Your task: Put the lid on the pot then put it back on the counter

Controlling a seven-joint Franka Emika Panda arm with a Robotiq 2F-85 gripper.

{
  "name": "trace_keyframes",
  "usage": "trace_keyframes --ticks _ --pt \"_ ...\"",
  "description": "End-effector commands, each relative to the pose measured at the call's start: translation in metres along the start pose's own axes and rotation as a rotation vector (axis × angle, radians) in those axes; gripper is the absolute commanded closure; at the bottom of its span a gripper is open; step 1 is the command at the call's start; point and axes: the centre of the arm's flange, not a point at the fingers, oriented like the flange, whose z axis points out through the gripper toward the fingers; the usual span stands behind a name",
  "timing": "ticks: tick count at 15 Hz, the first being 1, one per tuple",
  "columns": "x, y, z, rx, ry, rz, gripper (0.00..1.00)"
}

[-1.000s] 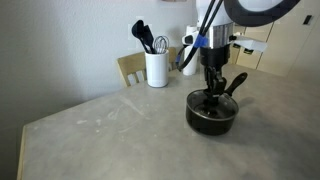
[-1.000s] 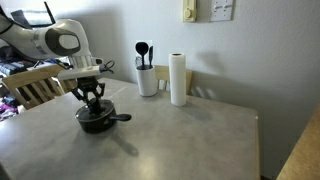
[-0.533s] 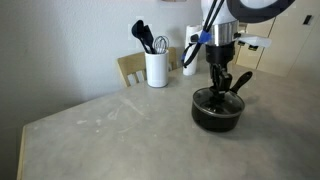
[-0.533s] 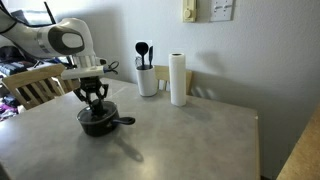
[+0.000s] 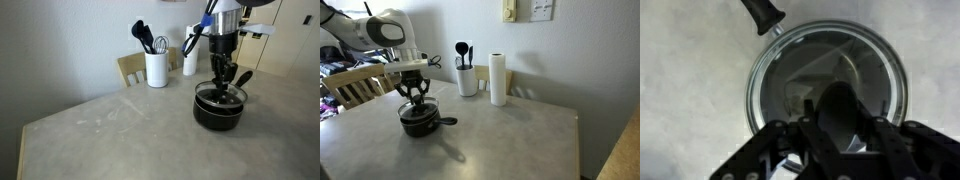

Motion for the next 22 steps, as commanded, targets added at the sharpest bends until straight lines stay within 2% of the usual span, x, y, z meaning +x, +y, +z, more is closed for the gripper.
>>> trace_keyframes --ticks 1,5,7,14,19,22 --pt "-0.004 0.004 -0.025 -0.001 0.012 -0.033 0.85" --pt "-0.015 0.015 -0.039 -0.054 0.02 0.002 0.85" --pt "-0.031 0.035 -0.044 -0.086 0.019 0.03 0.85" --pt "-0.116 0.105 -0.054 -0.179 -0.015 0.177 0.85" --pt "-0.168 0.131 -0.056 -0.212 -0.02 0.246 0.85" --pt "-0.212 0.147 -0.052 -0.246 -0.029 0.303 0.85"
